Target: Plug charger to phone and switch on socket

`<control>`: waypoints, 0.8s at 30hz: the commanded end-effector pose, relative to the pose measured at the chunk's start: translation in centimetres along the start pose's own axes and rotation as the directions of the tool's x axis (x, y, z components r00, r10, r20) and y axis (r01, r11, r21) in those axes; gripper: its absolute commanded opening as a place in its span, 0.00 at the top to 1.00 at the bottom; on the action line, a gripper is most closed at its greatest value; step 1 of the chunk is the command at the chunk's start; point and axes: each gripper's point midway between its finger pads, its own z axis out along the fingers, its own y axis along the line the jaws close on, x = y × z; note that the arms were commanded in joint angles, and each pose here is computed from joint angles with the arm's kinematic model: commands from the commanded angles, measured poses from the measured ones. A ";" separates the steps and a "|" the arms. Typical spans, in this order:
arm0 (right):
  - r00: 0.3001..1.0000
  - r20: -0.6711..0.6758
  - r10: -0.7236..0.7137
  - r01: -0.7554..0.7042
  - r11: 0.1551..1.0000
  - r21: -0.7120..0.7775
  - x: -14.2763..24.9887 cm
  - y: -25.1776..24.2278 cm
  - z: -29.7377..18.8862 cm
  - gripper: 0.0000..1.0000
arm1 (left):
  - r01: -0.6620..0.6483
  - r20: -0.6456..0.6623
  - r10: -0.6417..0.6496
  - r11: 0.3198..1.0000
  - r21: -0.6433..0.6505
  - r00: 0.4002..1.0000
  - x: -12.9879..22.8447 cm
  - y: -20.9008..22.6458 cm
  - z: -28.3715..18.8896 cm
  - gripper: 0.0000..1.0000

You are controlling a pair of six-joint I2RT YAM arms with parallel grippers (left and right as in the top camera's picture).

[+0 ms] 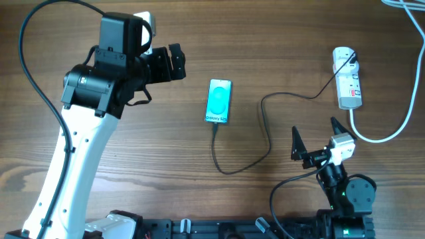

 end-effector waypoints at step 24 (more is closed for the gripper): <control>0.998 0.004 0.070 -0.069 0.988 0.138 0.1 -2.3 -0.2 0.00 | 0.011 0.005 -0.010 1.000 -0.018 1.000 -0.1 0.4 0.1 0.00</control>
